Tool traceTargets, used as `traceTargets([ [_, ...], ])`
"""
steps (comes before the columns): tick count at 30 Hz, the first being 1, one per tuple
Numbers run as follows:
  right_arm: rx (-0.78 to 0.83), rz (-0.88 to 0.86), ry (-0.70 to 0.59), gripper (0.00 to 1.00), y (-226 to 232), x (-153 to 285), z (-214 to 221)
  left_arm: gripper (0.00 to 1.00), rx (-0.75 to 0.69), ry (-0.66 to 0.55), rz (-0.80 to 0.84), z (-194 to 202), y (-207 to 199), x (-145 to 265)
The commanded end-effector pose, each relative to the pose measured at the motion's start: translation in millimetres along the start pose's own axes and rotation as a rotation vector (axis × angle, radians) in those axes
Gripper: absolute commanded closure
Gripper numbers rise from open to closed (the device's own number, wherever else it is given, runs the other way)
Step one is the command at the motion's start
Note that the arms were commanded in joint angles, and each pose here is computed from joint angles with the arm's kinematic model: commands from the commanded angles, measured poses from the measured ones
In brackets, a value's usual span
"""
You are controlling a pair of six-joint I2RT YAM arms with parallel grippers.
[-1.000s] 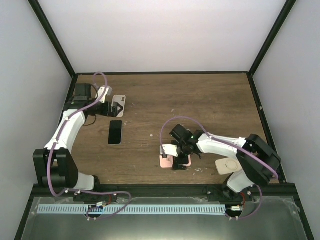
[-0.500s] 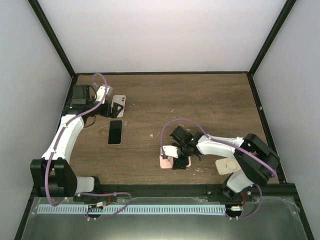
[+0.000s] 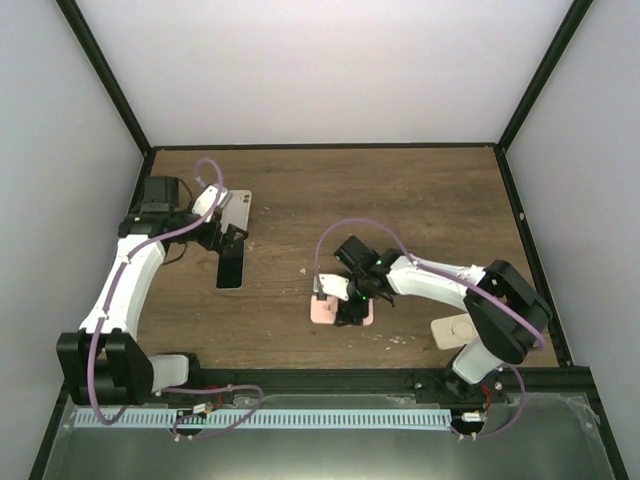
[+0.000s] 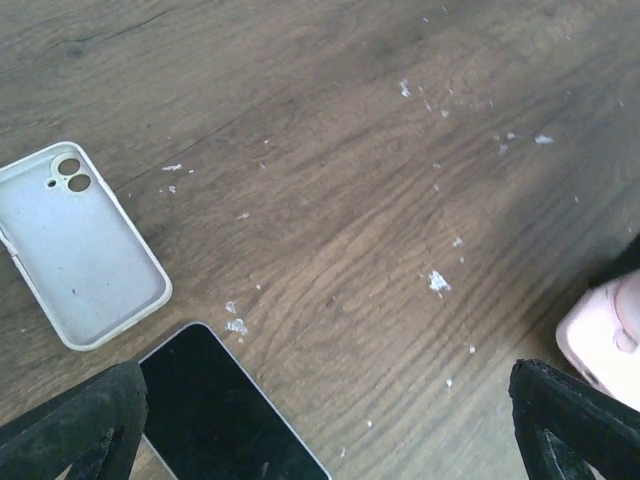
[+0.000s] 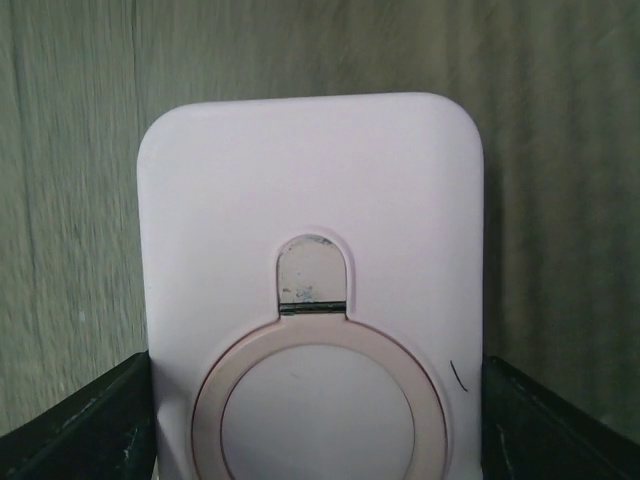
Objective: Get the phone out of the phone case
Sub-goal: Pick up the phone at the center of the board, then adjust the phone.
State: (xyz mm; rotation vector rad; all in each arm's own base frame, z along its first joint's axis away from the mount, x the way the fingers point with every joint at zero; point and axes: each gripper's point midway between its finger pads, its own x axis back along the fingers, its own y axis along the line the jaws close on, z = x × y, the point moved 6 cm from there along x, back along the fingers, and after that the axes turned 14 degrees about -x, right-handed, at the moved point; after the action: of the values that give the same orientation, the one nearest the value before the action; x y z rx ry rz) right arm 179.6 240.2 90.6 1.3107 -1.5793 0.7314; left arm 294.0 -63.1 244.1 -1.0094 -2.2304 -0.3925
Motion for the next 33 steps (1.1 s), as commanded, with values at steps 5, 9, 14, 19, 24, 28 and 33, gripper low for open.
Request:
traceTargets([
  [5,-0.143,-0.197,-0.209,0.42,-9,38,-61,0.0,-0.351,0.03,0.063,5,-47,38],
  [9,-0.177,-0.275,-0.242,0.42,-9,44,-73,0.01,-0.549,0.086,0.14,14,-76,45],
  [14,-0.244,-0.377,-0.273,0.42,-14,50,-79,0.02,-0.804,0.144,0.215,29,-112,44],
  [19,-0.281,-0.463,-0.283,0.42,-12,53,-83,0.07,-1.083,0.206,0.236,36,-143,35],
  [24,-0.297,-0.575,-0.303,0.42,-5,58,-89,0.16,-1.306,0.26,0.213,34,-167,19],
  [28,-0.309,-0.648,-0.305,0.42,-2,60,-92,0.22,-1.369,0.255,0.202,25,-180,9],
  [33,-0.31,-0.721,-0.31,0.42,2,62,-95,0.35,-1.425,0.253,0.186,15,-192,-3],
])
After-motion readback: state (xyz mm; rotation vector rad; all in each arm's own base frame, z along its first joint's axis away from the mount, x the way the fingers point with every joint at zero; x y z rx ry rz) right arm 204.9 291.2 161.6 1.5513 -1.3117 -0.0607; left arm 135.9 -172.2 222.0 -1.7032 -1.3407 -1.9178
